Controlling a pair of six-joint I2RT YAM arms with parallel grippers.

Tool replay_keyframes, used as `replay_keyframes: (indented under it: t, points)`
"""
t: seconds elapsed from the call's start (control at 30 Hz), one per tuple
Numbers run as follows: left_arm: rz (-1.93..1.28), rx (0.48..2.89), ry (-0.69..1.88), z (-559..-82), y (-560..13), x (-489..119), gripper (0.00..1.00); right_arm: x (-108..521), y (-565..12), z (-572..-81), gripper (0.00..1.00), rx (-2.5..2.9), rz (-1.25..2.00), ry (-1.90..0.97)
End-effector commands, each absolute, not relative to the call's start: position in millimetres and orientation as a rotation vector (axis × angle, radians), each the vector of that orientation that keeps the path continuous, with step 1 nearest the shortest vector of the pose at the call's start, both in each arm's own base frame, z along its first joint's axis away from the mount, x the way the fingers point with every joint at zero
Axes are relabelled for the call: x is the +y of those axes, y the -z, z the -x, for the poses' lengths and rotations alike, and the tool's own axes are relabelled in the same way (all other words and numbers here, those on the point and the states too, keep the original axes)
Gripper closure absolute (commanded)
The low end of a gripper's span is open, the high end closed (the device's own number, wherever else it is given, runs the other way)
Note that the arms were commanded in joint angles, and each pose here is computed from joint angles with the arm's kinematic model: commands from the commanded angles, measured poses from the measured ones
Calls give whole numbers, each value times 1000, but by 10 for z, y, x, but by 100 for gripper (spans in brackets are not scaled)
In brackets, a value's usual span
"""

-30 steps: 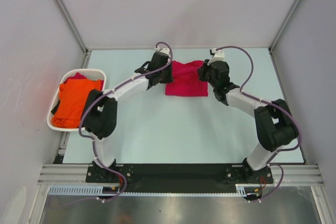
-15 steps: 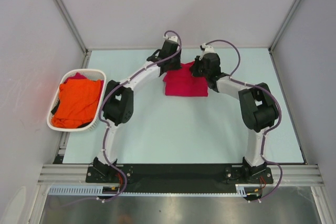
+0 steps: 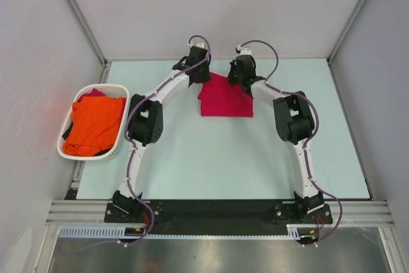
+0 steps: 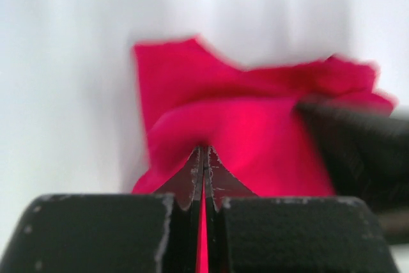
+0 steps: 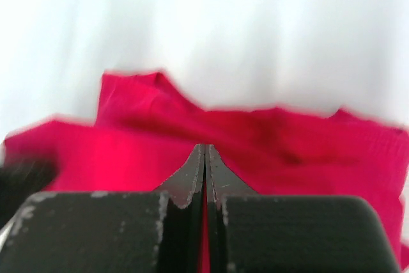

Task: Fold and stack the t-shirts
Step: Fold the long partially folded tshirt into a neat square, then smooth out wrinkles on the folded tshirt

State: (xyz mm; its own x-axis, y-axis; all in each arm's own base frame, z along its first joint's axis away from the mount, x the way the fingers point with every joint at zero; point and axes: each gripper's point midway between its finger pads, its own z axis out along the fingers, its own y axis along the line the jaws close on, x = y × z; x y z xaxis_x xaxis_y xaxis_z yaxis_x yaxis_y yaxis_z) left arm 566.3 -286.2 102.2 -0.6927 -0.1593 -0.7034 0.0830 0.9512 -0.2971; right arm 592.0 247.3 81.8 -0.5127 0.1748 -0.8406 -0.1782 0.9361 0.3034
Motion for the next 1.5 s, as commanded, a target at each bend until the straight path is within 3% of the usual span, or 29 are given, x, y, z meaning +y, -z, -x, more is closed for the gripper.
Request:
replay_keyframes:
  t: [0.0,0.17,0.27,0.3,0.37,0.4,0.43,0.67,0.8,1.13,1.47]
  points:
    - [37,2118,508,-5460,-1978,-2824,100,2292,-937,-6284,100,2007,-57,-238]
    - [-7,2120,531,-5197,-1992,-2783,100,2206,-1150,-6494,100,1910,-79,-120]
    - [-23,2112,540,-5089,-1965,-2792,100,2115,-1471,-6385,100,1852,-105,-100]
    - [-35,2126,549,-5034,-1872,-2814,100,2082,-1317,-6257,100,1859,-101,-99]
    - [-52,2116,596,-5022,-1873,-2883,100,2048,-1844,-6124,100,1758,-126,-175]
    - [-69,2119,623,-5019,-1875,-2936,100,2006,-1720,-5988,100,1791,-121,-184]
    - [-87,2142,638,-5031,-1759,-2986,100,1931,-1973,-5940,100,1756,-133,-225]
    - [-110,2209,716,-5167,-1477,-3141,100,1768,-2303,-5519,100,1741,-122,-590]
    - [-81,2237,757,-5275,-1342,-3107,100,1719,-2178,-5496,100,1778,-149,-778]
    - [44,2277,848,-5496,-1037,-2941,99,2028,-1626,-5359,100,1751,-212,-1634]
    - [124,2262,970,-5848,-995,-2825,100,2150,-1241,-5476,100,1805,-210,-1668]
